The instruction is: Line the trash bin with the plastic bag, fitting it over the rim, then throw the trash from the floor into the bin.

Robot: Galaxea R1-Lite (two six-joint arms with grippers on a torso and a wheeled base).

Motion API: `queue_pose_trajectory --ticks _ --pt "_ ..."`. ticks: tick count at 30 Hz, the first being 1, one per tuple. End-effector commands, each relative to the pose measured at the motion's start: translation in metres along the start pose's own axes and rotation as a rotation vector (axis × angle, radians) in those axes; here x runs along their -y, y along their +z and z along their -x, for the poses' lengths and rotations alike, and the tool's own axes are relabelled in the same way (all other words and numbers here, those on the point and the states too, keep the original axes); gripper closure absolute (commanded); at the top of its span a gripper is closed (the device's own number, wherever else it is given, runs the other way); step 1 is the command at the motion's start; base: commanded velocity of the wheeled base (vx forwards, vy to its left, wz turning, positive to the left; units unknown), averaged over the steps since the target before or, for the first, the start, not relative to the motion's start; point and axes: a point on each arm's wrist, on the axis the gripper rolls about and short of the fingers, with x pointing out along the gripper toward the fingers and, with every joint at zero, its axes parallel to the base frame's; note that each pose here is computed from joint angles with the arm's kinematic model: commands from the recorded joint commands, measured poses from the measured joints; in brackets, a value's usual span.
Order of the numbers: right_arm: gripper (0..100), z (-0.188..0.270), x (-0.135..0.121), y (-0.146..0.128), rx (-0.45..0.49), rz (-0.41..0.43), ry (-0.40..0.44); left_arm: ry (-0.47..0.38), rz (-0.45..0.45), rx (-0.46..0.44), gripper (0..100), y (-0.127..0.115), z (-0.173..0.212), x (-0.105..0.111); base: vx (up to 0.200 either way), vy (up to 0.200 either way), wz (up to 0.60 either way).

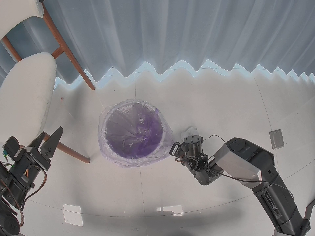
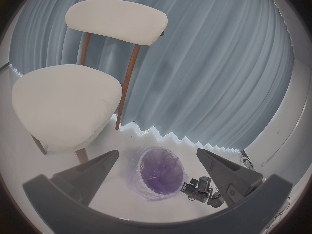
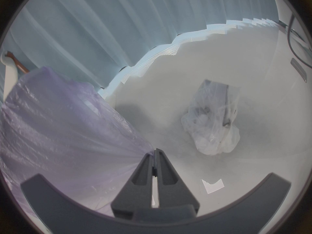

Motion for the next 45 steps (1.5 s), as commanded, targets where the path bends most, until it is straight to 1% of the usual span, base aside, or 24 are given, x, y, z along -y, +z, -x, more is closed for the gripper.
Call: queue_pose_trajectory --ticks 1,2,5,7,8,11,12,13,15,18,21,22,24,27,28,29,30,31,32,35,37,40,41,45 --pt "100 -0.006 -0.002 -0.010 -0.013 0.012 -0.002 0.007 0.000 -0.018 0 -0.004 0.003 -0.001 0.000 0.000 0.00" --pt "0 -0.006 -0.003 -0.011 -0.022 0.013 -0.005 0.007 0.000 -0.019 0 -0.004 0.003 -0.001 0.000 0.000 0.00" --pt "0 -0.006 -0.009 -0.006 -0.002 -0.021 0.011 0.008 0.000 -0.021 0 -0.004 0.003 -0.001 0.000 0.000 0.00" --pt "0 0.002 -0.015 0.008 0.011 -0.068 0.008 0.002 0.001 -0.020 0 -0.003 0.003 -0.001 0.000 0.000 0.00" --pt "0 0.014 -0.017 0.022 0.013 -0.105 -0.005 -0.005 0.008 -0.018 0 -0.003 0.003 0.000 0.000 0.000 0.00" --pt "0 0.053 -0.019 0.053 0.000 -0.173 -0.030 -0.064 0.010 -0.039 0 -0.003 0.004 0.002 0.000 0.000 0.00" --pt "0 0.053 -0.019 0.053 0.000 -0.173 -0.030 -0.064 0.010 -0.039 0 -0.003 0.004 0.002 0.000 0.000 0.00" --pt "0 0.080 -0.018 0.068 -0.013 -0.205 -0.048 -0.105 0.013 -0.053 0 -0.003 0.005 0.002 0.000 0.000 0.00" --pt "0 0.127 -0.015 0.087 -0.029 -0.227 -0.066 -0.152 0.031 -0.094 0 -0.005 0.005 0.002 0.000 0.000 0.00" --pt "0 0.181 -0.012 0.110 -0.015 -0.243 -0.062 -0.176 0.063 -0.185 0 -0.013 0.005 0.001 0.000 0.000 0.00" --pt "0 0.230 -0.012 0.126 0.007 -0.252 -0.034 -0.115 0.081 -0.334 0 -0.028 0.004 -0.005 0.000 0.000 0.00" --pt "0 0.251 -0.010 0.132 0.018 -0.255 -0.022 -0.089 0.092 -0.411 0 -0.035 0.001 -0.008 0.000 0.000 0.00" --pt "0 0.274 -0.007 0.135 0.029 -0.258 -0.009 -0.053 0.114 -0.501 0 -0.042 -0.003 -0.010 0.000 0.000 0.00" --pt "0 0.298 -0.002 0.138 0.045 -0.264 0.003 0.044 0.210 -0.672 0 -0.060 -0.011 -0.016 0.000 0.000 0.00" --pt "0 0.298 -0.002 0.138 0.045 -0.264 0.003 0.049 0.215 -0.678 0 -0.061 -0.011 -0.017 0.000 0.000 0.00" --pt "0 0.304 0.000 0.138 0.048 -0.265 0.001 0.083 0.263 -0.729 0 -0.068 -0.018 -0.019 0.000 0.000 0.00" --pt "0 0.304 0.000 0.138 0.048 -0.265 0.001 0.083 0.263 -0.729 0 -0.068 -0.018 -0.019 0.000 0.000 0.00" --pt "0 0.310 0.003 0.136 0.048 -0.266 -0.002 0.134 0.327 -0.789 0 -0.081 -0.027 -0.022 0.000 0.000 0.00" --pt "0 0.314 0.005 0.135 0.049 -0.266 -0.002 0.165 0.358 -0.816 0 -0.088 -0.033 -0.025 0.000 0.000 0.00" --pt "0 0.324 0.009 0.131 0.054 -0.274 0.008 0.249 0.426 -0.852 0 -0.106 -0.053 -0.036 0.000 0.000 0.00" --pt "0 0.326 0.013 0.130 0.063 -0.288 0.007 0.269 0.439 -0.851 0 -0.115 -0.060 -0.041 0.000 0.000 0.00" --pt "0 0.328 0.015 0.130 0.084 -0.320 0.017 0.265 0.435 -0.859 0 -0.133 -0.065 -0.047 0.000 0.000 0.00" --pt "0 0.330 0.016 0.129 0.084 -0.326 0.017 0.263 0.426 -0.875 0 -0.146 -0.067 -0.050 0.000 0.000 0.00" --pt "0 0.335 0.018 0.128 0.084 -0.326 0.017 0.256 0.415 -0.802 0 -0.166 -0.078 -0.059 0.000 0.000 0.00"
